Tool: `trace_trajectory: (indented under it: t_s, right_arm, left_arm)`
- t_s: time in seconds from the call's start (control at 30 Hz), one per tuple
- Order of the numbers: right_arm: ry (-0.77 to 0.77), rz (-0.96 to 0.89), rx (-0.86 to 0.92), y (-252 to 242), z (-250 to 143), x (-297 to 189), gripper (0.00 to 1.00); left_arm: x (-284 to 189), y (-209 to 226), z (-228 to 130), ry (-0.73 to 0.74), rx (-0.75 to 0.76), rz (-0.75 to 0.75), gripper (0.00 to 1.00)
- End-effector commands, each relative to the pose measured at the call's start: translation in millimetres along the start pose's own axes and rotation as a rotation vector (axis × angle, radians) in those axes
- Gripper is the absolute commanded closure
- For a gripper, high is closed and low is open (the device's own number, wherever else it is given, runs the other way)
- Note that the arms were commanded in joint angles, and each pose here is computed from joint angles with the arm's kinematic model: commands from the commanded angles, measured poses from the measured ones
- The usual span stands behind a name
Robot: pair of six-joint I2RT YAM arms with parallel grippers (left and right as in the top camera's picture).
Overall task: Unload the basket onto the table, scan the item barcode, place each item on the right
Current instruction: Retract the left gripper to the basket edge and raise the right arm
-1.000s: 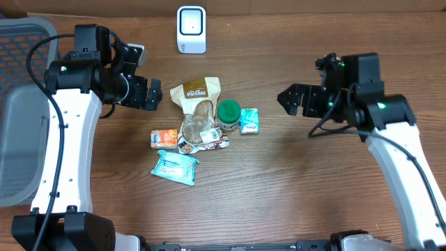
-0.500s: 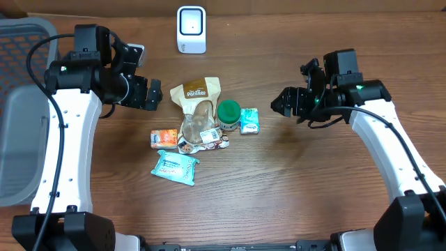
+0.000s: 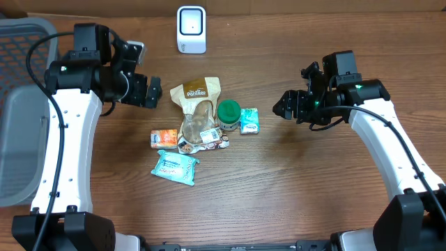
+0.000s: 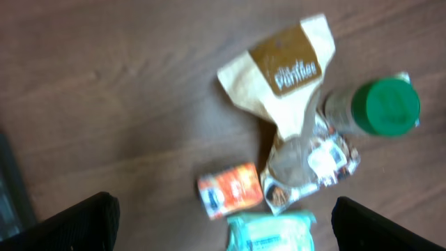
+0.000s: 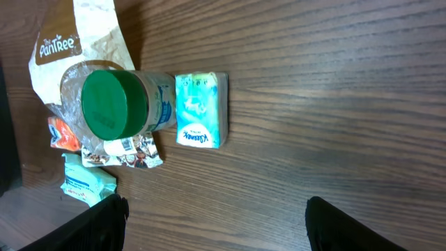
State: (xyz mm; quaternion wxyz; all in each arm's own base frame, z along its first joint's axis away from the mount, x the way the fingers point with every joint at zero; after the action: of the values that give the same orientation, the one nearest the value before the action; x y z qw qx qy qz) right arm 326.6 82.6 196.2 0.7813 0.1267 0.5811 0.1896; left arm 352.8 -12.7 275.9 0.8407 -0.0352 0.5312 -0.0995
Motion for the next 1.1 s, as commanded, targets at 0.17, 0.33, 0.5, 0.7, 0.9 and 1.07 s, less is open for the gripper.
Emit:
trace_trajectory:
  t_s: [0.17,0.33,0.5,0.7,0.9,1.07]
  right_arm:
    - [0.0,-0.01,0.006,-3,1,-1,0.2]
    - [0.0,-0.01,0.007,-3,1,-1,0.2]
    - [0.0,-0.009,0.013,-3,1,-1,0.2]
    - [0.0,-0.01,0.033,-3,1,-1,0.2]
    - [0.0,-0.01,0.032,-3,1,-1,0.2]
    - [0.0,-0.01,0.032,-3,1,-1,0.19]
  left_arm:
    - [-6,24,2,-0.013,-0.136,0.019,0.01]
    - [-14,55,-9,0.007,-0.255,0.056,0.0]
    - [-20,74,-15,0.007,-0.308,0.078,0.0]
    - [-23,84,-18,0.0,-0.321,0.084,0.01]
    - [-23,84,-19,0.01,-0.245,0.083,0.01]
    - [-23,84,-18,0.007,-0.23,0.085,0.0]
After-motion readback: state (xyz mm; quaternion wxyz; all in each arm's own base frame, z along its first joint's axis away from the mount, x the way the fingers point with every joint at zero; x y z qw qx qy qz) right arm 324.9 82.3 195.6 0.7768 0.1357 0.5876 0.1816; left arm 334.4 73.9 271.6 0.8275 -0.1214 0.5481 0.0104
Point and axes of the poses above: each gripper's point midway between its finger pads, its own x axis out along the fingers, its own y axis along the line the jaws close on, z = x × y, the point moved 7 cm from there along -x, back along the fingers, and after that the axes turned 7 degrees about -x, right-handed, at the moved point
